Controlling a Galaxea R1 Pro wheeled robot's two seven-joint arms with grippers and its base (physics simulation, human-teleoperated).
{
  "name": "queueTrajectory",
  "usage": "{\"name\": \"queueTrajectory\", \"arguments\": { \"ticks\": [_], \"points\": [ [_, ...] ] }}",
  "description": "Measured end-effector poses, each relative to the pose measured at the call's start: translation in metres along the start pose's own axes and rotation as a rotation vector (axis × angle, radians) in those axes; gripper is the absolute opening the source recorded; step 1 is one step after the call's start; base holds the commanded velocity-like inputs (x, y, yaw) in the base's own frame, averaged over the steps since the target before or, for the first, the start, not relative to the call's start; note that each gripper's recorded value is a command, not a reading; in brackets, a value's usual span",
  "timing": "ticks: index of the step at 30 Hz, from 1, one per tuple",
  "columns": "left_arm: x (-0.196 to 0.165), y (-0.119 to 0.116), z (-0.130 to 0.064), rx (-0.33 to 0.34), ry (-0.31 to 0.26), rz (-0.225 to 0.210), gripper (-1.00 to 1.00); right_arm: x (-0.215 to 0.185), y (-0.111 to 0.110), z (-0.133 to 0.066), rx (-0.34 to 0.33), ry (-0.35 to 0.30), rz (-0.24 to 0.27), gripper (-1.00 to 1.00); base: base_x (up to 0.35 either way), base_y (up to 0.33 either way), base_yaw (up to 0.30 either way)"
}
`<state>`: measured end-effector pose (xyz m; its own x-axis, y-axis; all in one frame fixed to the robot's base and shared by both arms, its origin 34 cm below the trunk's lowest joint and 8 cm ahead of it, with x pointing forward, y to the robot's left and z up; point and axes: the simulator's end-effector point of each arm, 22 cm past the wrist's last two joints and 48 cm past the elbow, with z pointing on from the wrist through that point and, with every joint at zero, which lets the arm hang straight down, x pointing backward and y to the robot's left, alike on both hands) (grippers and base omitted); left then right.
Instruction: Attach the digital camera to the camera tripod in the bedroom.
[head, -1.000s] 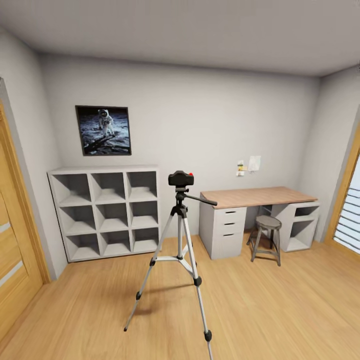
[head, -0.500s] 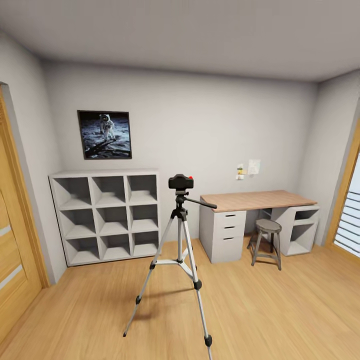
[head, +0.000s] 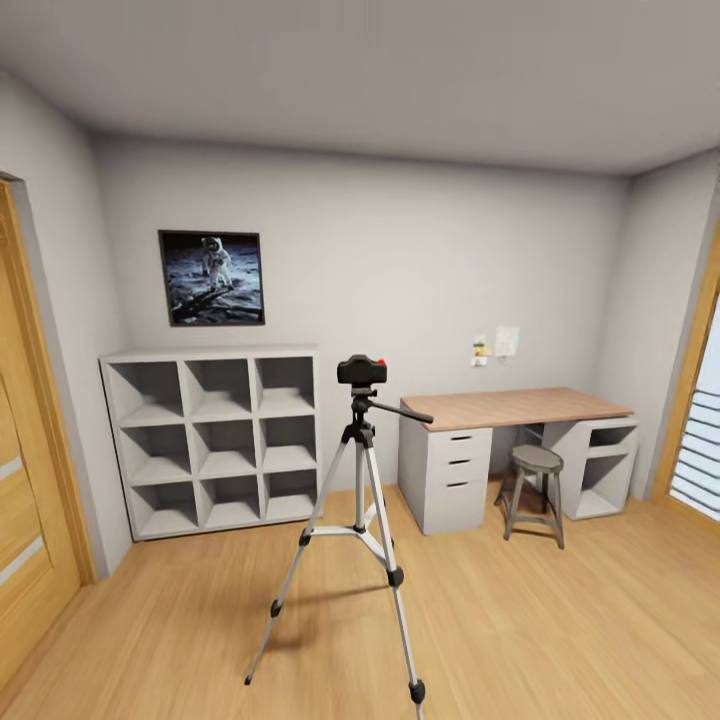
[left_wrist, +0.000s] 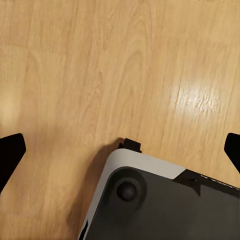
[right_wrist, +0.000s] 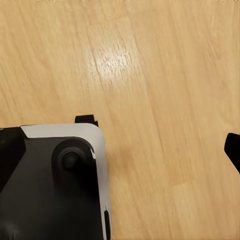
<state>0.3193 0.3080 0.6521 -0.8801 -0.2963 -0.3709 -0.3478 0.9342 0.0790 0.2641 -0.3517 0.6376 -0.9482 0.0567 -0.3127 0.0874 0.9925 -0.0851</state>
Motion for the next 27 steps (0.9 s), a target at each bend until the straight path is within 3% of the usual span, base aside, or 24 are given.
{"name": "queueTrajectory", "arguments": {
  "ticks": [27],
  "points": [
    [-0.014,0.0,0.0,0.006,-0.029,0.003,1.0,-0.002,0.005,0.0,-0.009,-0.003,-0.015,1.0,0.0,0.0,0.0]
  ]
}}
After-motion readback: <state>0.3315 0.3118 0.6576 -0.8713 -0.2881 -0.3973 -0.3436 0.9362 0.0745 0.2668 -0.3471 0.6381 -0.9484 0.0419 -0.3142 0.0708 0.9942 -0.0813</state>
